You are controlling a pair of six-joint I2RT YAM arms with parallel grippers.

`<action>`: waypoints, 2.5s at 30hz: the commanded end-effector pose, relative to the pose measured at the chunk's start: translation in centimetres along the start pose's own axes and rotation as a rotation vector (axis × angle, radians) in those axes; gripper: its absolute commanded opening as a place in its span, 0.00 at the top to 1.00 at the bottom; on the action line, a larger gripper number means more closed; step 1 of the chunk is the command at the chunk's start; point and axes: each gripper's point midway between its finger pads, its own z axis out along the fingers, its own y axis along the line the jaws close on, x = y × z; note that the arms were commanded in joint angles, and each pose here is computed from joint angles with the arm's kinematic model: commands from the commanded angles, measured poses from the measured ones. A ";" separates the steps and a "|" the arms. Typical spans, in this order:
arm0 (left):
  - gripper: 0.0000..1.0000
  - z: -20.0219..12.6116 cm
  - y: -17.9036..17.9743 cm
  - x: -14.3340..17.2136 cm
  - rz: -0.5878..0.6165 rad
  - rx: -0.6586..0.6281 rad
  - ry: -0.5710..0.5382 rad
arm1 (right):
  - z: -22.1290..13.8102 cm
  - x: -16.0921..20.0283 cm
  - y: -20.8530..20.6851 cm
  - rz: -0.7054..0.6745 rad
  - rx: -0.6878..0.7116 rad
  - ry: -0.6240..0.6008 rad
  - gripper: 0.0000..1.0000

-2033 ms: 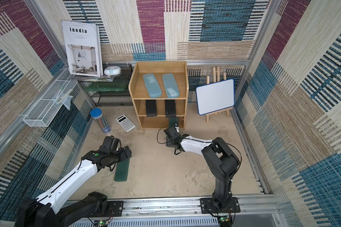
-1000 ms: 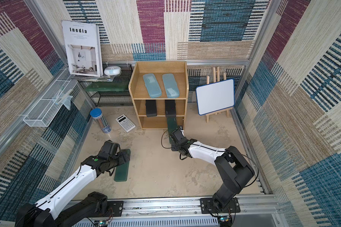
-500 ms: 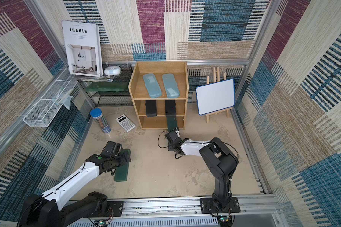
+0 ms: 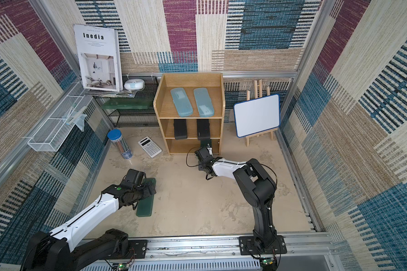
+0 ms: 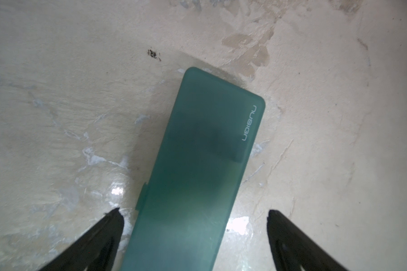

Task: Place the pencil cases on the shelf according to color
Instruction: Place the pencil case on the shelf, then adjust the pencil case at the center of the board.

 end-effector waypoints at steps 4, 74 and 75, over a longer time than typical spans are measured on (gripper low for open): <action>0.01 0.0 0.7 0.1 0.021 -0.030 -0.003 | 0.3 -1.1 -0.4 -0.024 0.042 -0.023 0.62; 0.01 -4.7 5.0 -1.5 -0.179 -0.089 -0.163 | -11.8 15.1 19.4 -0.695 -0.613 0.204 0.01; 0.01 -4.7 5.0 -1.5 -0.181 -0.086 -0.163 | -11.7 15.3 19.4 -0.703 -0.604 0.210 0.01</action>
